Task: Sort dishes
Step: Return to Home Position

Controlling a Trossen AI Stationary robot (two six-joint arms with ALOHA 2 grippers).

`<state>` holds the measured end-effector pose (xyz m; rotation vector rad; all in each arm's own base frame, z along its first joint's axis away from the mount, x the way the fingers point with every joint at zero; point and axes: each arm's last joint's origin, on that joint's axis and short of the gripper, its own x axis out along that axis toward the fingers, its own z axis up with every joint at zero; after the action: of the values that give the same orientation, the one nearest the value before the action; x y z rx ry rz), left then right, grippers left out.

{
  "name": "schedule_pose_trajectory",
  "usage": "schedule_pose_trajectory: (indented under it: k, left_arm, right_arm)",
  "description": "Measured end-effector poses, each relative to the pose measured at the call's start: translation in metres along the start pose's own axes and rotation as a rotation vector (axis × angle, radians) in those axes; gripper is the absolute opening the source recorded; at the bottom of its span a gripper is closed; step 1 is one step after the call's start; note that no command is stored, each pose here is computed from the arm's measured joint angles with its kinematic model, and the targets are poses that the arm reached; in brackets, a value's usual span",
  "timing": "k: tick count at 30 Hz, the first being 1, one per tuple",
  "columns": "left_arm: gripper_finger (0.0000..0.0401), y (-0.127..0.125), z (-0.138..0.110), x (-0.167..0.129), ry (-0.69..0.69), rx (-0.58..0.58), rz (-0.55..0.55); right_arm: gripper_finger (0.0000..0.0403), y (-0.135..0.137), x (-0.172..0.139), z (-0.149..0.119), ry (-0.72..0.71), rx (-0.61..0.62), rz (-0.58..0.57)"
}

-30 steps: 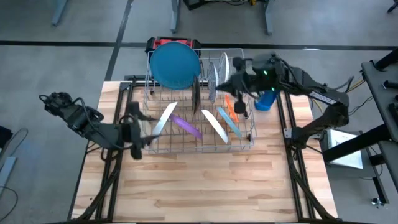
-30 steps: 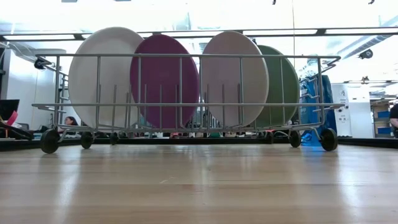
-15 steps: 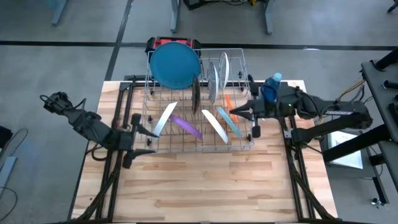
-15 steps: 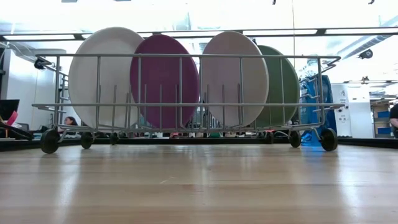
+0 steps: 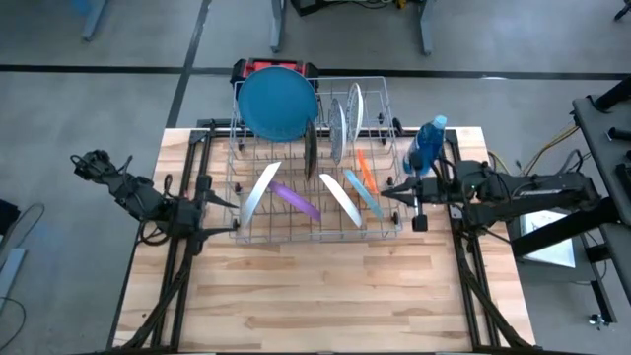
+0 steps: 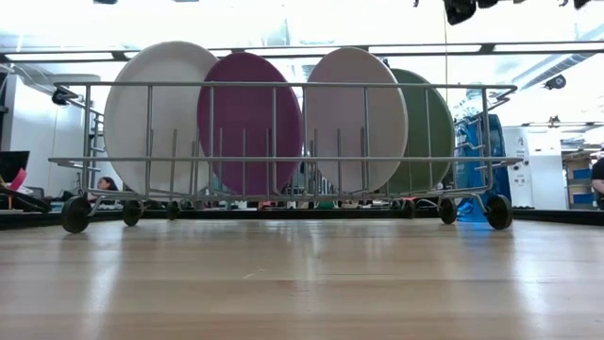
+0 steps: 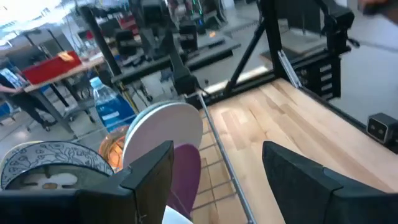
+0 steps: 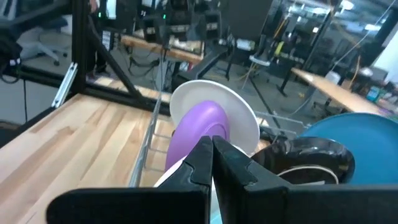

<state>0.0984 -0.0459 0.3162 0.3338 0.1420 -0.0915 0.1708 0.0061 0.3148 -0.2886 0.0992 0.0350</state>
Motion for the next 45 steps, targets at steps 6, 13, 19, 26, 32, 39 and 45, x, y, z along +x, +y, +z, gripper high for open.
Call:
schedule_pose_trajectory:
  k: [6,13,19,26,32,39,45]
  left_arm:
    - [0.0231,-0.007,-0.028,0.002,-0.066,0.015,0.024]
    - [0.0192,-0.013,-0.047,0.006,-0.116,0.023,0.085]
    - [0.0017,-0.010,-0.052,0.006,-0.070,0.086,0.248]
    - [0.0001,0.004,-0.053,-0.003,0.099,0.115,0.643]
    - [0.0000,0.022,-0.052,-0.014,0.250,0.019,1.050]
    - [0.0000,0.045,-0.061,-0.019,0.283,0.037,1.172]
    - [0.0000,0.060,-0.066,-0.025,0.220,0.116,1.128]
  right_arm:
    - [0.0000,0.009,-0.004,-0.030,-0.087,-0.010,-0.025]
    - [0.0000,0.016,-0.011,-0.055,-0.164,0.046,-0.052]
    - [0.0000,0.022,-0.022,-0.076,-0.135,0.115,-0.048]
    - [0.0000,0.031,-0.034,-0.108,-0.171,0.121,-0.051]
    - [0.0000,0.034,-0.043,-0.120,-0.257,0.119,-0.096]
    - [0.0000,0.034,-0.049,-0.123,-0.299,0.093,-0.133]
    - [0.0000,0.037,-0.048,-0.129,-0.278,0.085,-0.068]
